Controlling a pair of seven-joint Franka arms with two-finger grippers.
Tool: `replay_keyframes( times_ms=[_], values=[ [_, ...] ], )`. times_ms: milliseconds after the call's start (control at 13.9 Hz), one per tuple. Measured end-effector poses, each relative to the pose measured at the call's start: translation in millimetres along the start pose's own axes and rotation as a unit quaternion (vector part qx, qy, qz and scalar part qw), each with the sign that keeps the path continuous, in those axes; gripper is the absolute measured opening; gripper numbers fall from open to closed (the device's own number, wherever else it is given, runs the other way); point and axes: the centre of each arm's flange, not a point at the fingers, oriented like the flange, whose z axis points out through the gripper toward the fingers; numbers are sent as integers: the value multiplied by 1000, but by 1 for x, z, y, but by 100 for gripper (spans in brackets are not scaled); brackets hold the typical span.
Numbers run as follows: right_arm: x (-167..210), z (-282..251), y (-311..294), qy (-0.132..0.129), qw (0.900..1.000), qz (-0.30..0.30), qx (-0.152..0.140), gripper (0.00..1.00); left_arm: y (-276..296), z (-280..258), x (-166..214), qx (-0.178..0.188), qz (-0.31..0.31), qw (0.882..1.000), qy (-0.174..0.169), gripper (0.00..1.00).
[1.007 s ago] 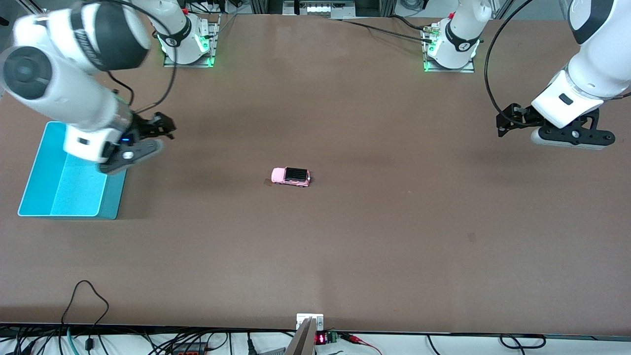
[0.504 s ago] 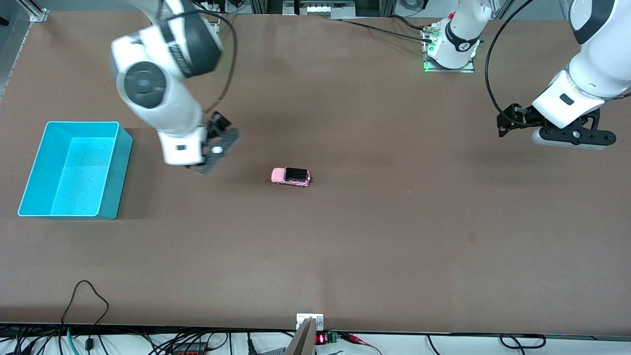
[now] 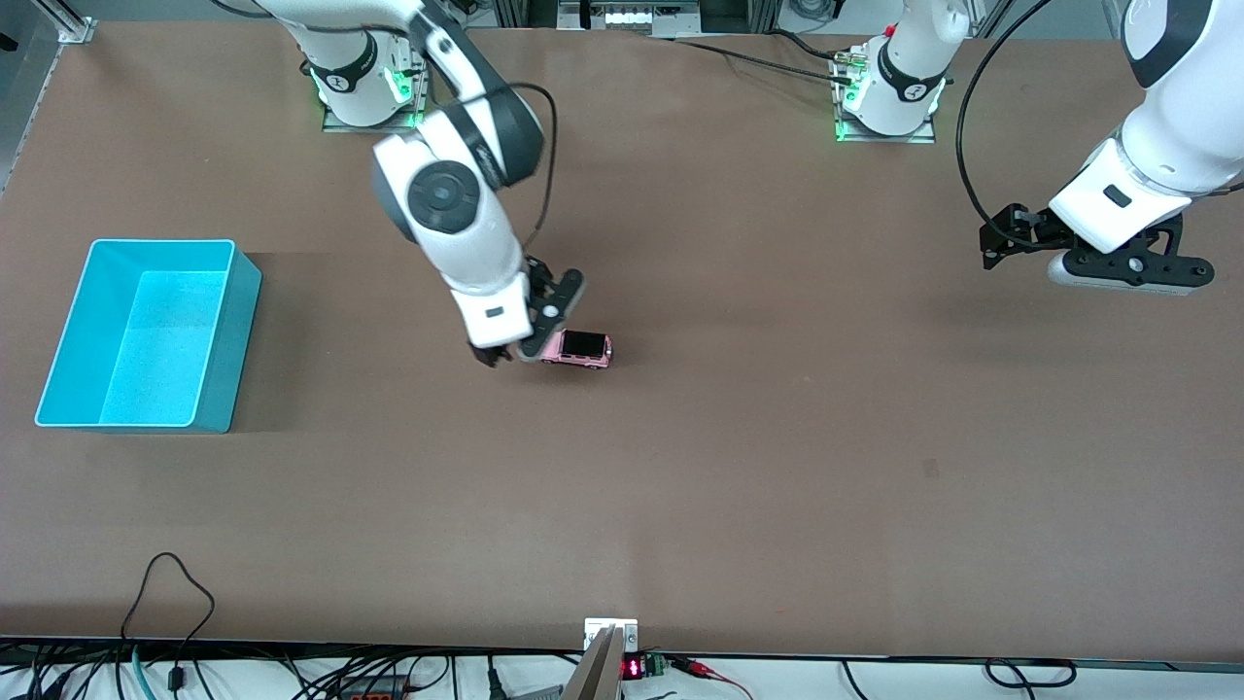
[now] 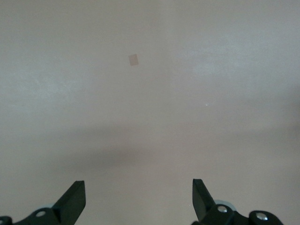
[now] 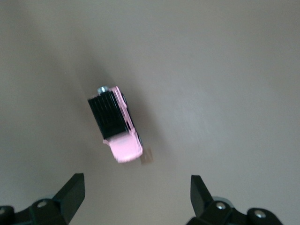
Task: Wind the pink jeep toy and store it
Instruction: 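Reach the right gripper over to the pink jeep, then close the right gripper on the pink jeep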
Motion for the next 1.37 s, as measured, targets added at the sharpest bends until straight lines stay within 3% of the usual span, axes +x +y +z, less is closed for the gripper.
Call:
replay_keyframes(
  times_ms=[360, 647, 1367],
  values=[
    [17, 78, -22, 2, 999, -52, 2, 100, 0, 0, 0, 0, 0, 1000, -2, 100],
    [20, 98, -30, 4, 997, -81, 2, 100, 0, 0, 0, 0, 0, 1000, -2, 100],
    [13, 140, -37, 25, 996, -87, -10, 97, -1, 0, 0, 0, -1, 1000, -2, 100]
  ],
)
